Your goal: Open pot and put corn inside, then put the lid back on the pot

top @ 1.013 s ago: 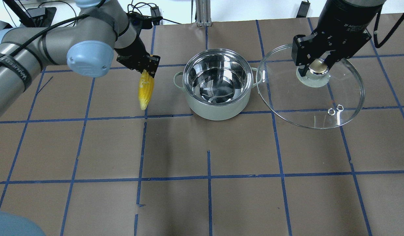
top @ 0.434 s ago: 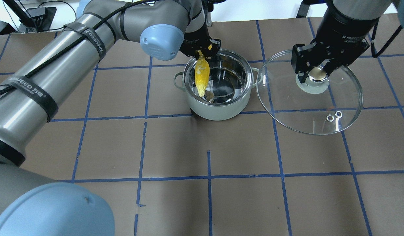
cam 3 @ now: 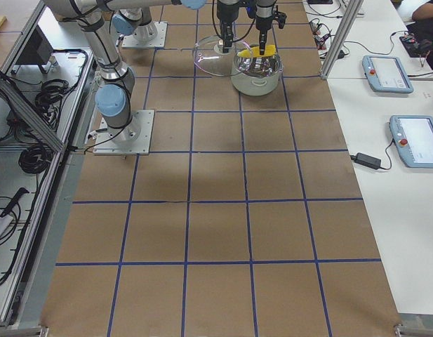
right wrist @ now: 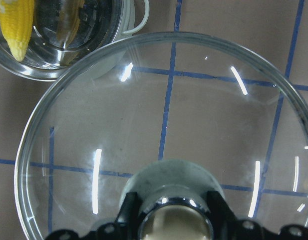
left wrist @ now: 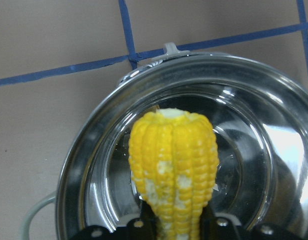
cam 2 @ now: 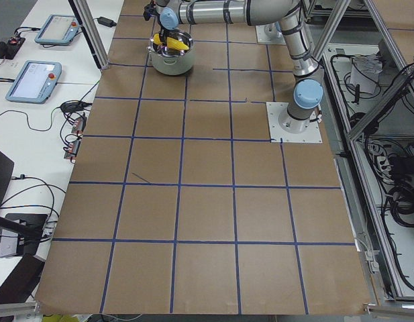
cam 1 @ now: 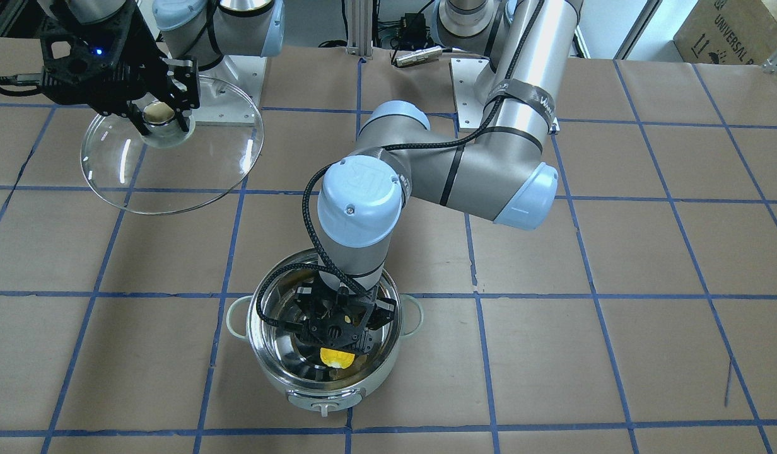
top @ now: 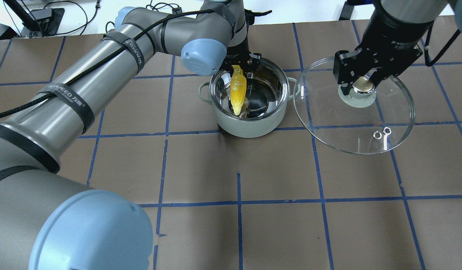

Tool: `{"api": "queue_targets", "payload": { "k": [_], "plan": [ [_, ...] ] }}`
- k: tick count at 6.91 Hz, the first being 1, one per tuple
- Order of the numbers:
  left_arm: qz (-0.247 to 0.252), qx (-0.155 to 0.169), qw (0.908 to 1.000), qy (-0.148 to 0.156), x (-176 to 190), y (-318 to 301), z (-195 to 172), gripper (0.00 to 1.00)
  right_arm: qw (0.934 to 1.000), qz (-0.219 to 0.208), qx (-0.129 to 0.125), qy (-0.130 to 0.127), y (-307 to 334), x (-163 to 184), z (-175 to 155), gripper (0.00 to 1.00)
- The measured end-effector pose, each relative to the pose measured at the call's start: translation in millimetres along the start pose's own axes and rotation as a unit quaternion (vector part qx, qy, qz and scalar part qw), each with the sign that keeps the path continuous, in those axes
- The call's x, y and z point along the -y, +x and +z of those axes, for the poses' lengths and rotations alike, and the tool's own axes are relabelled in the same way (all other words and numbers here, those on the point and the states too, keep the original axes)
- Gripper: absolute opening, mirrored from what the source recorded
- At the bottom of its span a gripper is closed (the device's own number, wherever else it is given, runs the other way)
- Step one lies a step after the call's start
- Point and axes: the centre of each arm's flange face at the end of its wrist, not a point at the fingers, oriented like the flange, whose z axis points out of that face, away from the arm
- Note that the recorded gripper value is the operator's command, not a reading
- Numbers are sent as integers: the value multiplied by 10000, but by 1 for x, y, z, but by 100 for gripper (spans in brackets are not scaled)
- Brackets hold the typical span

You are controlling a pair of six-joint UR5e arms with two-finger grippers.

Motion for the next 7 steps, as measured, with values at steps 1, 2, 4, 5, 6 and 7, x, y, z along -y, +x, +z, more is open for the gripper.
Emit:
{"api": "queue_targets", "payload": {
  "k": [1,2,4,5,6,7],
  "plan": [
    [-28,2,10000,44,0,-1,-5,100,10000,1,-2,3,0,0,0,8],
    [-70,15,10000,19,-3,-8,-16,100,10000,1,1,7,0,0,-1,8],
    [-323,87,9994,-94,-7,-58,-60,100,10000,4,6,9,0,0,-1,8],
    [-428,141,9988,-186,-12,-95,-86,100,10000,3,14,27,0,1,0,8],
    [-413,193,9985,-306,-25,-134,-107,100,10000,21,15,82,-2,4,0,8],
    [-389,243,9982,-379,-53,-174,-131,100,9999,71,12,139,-4,9,2,8]
  ]
}}
